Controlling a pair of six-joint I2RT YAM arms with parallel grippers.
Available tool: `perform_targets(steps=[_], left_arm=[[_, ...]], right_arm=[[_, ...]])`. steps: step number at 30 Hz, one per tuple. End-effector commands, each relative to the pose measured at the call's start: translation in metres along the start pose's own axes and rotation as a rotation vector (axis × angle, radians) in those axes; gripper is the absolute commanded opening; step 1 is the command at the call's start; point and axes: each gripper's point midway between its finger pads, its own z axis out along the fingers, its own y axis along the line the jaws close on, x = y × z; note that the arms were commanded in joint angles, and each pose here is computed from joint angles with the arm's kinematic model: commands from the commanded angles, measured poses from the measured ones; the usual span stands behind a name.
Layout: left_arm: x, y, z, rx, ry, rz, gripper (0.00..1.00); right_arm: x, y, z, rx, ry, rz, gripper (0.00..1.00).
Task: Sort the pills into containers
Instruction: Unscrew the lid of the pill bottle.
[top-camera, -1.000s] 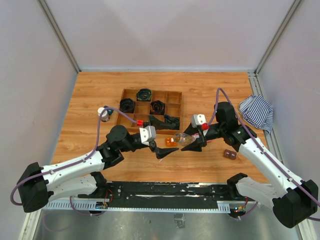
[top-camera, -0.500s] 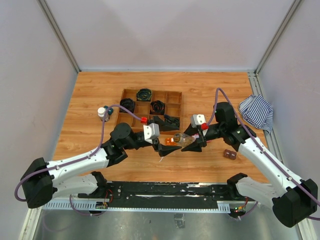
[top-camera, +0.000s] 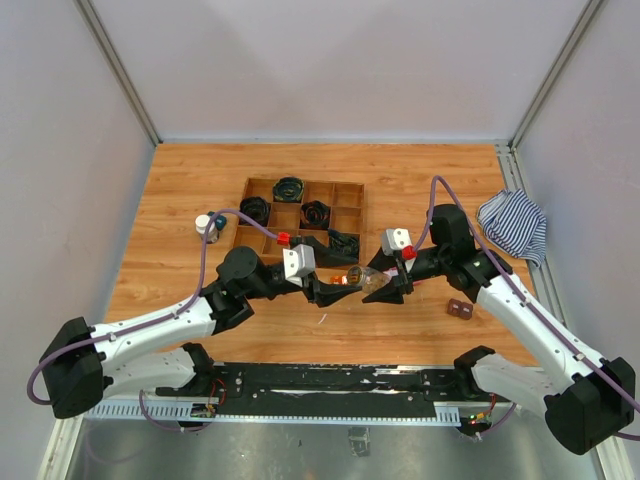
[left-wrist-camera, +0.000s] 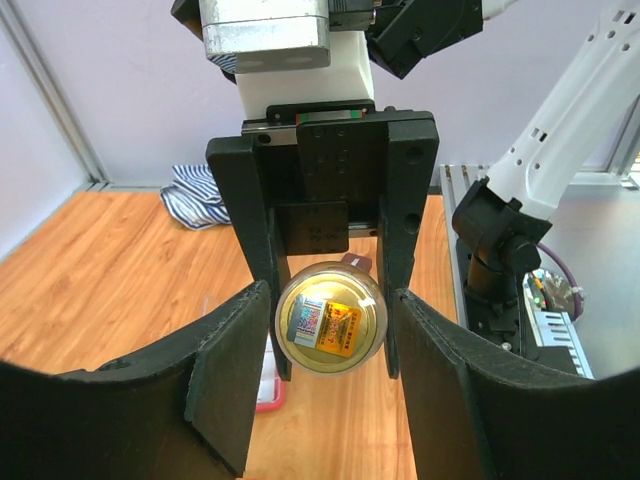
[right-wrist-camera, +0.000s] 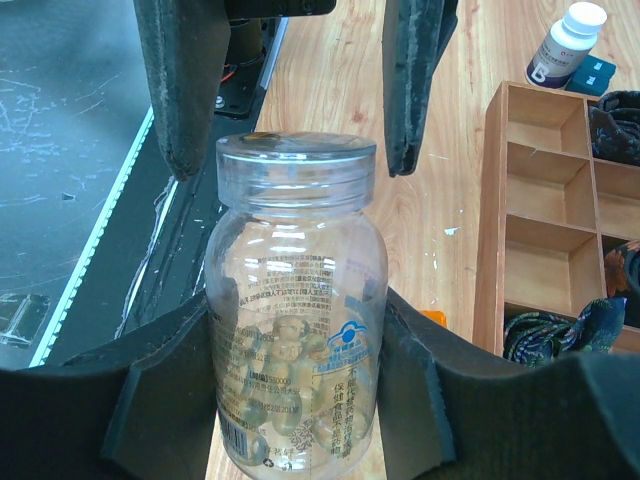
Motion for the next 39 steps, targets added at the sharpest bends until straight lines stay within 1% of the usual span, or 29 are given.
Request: perform_targets(steps=[1, 3, 6, 8, 14, 33, 34, 35, 36, 39], left_arm=[[0.0003, 0.0018, -0.002, -0.013, -0.008, -0.001, 0.6], [0.0, 0.0015, -0.0025, -0.013, -0.008, -0.001, 0.63], [-0.0001, 0.0021, -0.0026, -0.016, -0.006, -0.002, 0.7], [0.0, 0.0021, -0.0023, -0.016, -0.005, -0.003, 0.7], [-0.0008, 0.0017, -0.0016, -0.012, -0.009, -0.007, 0.64], [0.0061, 0.0039, 0.0007, -0.015, 0.016, -0.03, 0.57], [0.006, 0.0037, 0.0007, -0.014, 0.015, -0.03, 0.55], [0.0056, 0.0043, 0.0007, -0.017, 0.015, -0.032, 0.52], [0.0052, 0.0046, 0.0005, -0.018, 0.013, -0.035, 0.45], [0.0014, 0.0059, -0.0002, -0.03, 0.0, -0.052, 0.2]], right_arm=[[-0.0091, -0.0005, -0.0017, -0.011, -0.022, -0.03, 0.01], [-0.0089, -0.0008, -0.0018, -0.009, -0.021, -0.03, 0.0], [-0.0089, -0.0006, -0.0017, -0.01, -0.021, -0.03, 0.01], [-0.0093, -0.0008, -0.0017, -0.01, -0.022, -0.032, 0.01], [-0.0093, -0.0003, -0.0016, -0.012, -0.023, -0.029, 0.01], [-0.0097, -0.0002, -0.0017, -0.012, -0.023, -0.029, 0.01], [-0.0096, -0.0002, -0.0017, -0.012, -0.023, -0.029, 0.01], [-0.0093, -0.0002, -0.0016, -0.012, -0.022, -0.027, 0.01], [-0.0096, -0.0001, -0.0016, -0.012, -0.023, -0.027, 0.01], [-0.0097, -0.0002, -0.0017, -0.012, -0.023, -0.028, 0.01]])
